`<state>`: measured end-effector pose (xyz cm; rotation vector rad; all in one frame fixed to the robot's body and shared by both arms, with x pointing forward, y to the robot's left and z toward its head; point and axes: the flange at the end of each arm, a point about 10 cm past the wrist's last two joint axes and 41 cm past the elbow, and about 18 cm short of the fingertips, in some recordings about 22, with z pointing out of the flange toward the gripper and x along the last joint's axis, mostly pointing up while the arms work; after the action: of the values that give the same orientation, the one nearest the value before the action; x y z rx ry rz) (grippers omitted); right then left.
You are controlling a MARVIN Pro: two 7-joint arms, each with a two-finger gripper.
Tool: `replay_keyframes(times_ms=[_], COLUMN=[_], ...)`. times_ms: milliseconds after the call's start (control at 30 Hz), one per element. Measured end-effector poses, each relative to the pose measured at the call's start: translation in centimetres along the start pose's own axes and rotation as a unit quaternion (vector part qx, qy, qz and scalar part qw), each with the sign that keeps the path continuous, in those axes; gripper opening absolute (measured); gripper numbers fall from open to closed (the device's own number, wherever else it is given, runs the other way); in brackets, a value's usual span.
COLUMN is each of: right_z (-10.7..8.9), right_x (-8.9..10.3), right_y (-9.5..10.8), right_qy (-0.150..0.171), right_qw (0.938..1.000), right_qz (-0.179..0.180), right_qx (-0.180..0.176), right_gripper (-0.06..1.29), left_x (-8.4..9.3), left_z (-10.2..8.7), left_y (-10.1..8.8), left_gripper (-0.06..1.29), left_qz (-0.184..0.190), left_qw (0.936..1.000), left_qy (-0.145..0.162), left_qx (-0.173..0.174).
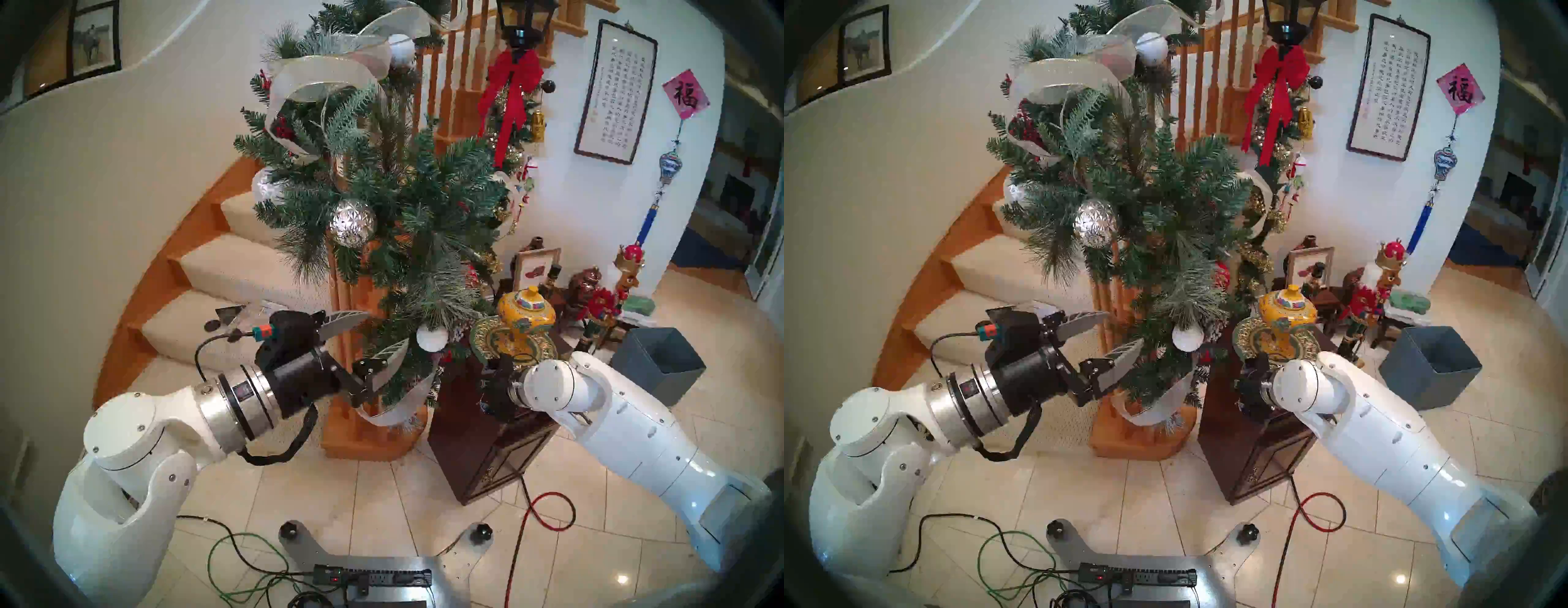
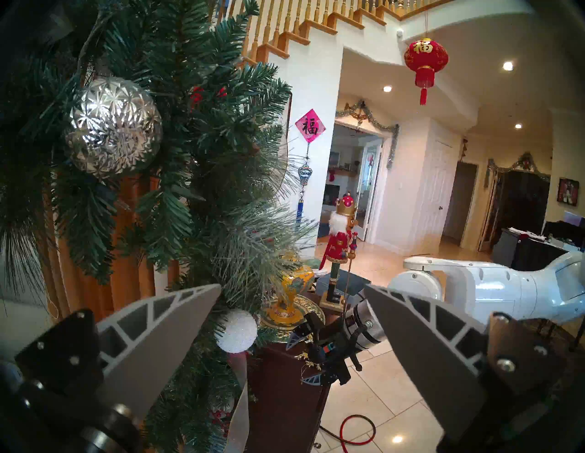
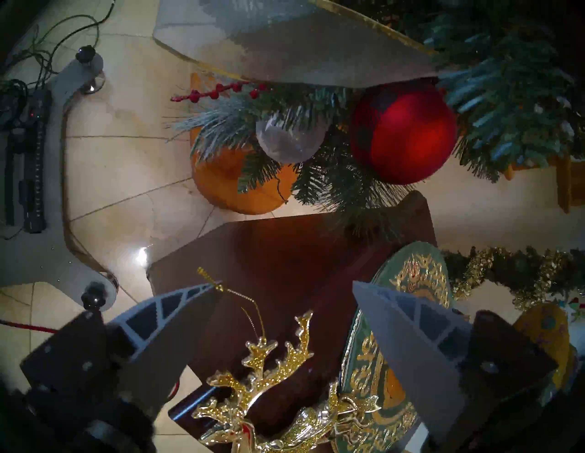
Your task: Hang the ornament onto the Christmas-tree-style decoration
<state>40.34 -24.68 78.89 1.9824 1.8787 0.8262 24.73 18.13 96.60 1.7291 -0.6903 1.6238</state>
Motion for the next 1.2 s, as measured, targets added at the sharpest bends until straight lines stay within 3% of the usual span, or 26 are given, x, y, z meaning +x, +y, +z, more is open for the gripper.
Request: replay_keyframes(times_ms=[100,200,967,1100,1200], right_z=[0.00,0.02,0.29,0.44,0.56], right_x=[0.04,0.03,-0.23,-0.34,-0.41], right_y=[0.02,0.03,-0.09,-0.13,-0.17], right_qy=[0.001,0.001,-0.002,-0.003,-0.005], right_qw=[1.0000,1.0000,0.9999,0.9999,0.9999], right_qz=[-0.001,-0.002,-0.010,-0.011,-0.011], right_qx=[0.000,0.000,0.004,0.005,0.006], right_gripper=[1.08,0.94,0.88,0.70,0.68], left_x=[0.00,0.00,0.00,0.00,0.00], left_z=[0.00,0.00,0.00,0.00,0.00], left_y=[0.00,0.00,0.00,0.00,0.00], left_gripper=[1.23,1.23,1.23,1.23,1.23], left_qz=[0.000,0.000,0.000,0.000,0.000], left_qw=[1.0000,1.0000,1.0000,1.0000,1.0000], left_qy=[0.000,0.000,0.000,0.000,0.000], left_qx=[0.000,0.000,0.000,0.000,0.000])
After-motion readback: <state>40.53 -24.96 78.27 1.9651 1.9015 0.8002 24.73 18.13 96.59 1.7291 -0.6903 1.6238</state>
